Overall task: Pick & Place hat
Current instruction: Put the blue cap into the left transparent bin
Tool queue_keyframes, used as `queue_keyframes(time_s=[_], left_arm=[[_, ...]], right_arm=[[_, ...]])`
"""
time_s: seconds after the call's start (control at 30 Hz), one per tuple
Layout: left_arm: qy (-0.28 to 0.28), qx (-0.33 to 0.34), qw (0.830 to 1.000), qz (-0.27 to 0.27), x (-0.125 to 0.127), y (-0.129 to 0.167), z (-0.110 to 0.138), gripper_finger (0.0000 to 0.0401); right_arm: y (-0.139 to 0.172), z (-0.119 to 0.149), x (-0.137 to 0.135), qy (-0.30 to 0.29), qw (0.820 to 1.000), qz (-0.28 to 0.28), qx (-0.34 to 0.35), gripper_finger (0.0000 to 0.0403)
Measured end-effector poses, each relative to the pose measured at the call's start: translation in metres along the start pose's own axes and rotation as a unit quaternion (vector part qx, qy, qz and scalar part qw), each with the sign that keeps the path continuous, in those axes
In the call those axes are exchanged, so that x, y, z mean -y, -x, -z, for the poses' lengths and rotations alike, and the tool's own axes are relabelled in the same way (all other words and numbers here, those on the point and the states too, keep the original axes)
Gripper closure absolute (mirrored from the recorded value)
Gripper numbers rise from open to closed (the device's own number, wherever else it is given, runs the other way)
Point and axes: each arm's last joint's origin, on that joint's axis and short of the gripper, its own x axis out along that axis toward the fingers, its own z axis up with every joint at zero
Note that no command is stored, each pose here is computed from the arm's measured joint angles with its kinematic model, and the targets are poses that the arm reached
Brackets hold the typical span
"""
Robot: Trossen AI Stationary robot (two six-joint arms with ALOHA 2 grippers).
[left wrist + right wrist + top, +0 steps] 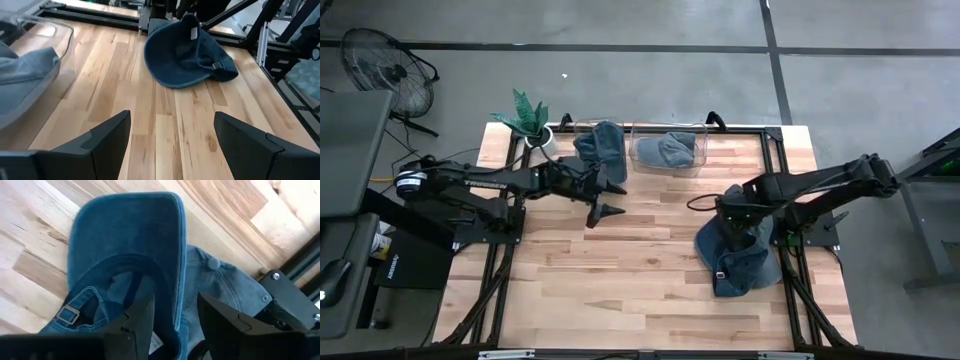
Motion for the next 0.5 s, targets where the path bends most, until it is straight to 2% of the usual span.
queue_keyframes(time_s=[0.5], left_arm=[[0.0, 0.0, 1.0, 0.003, 0.0, -0.001, 0.0, 0.0117]], right_arm=[[-0.017, -0.007, -0.012, 0.002, 0.998, 0.045, -0.033, 0.0258]])
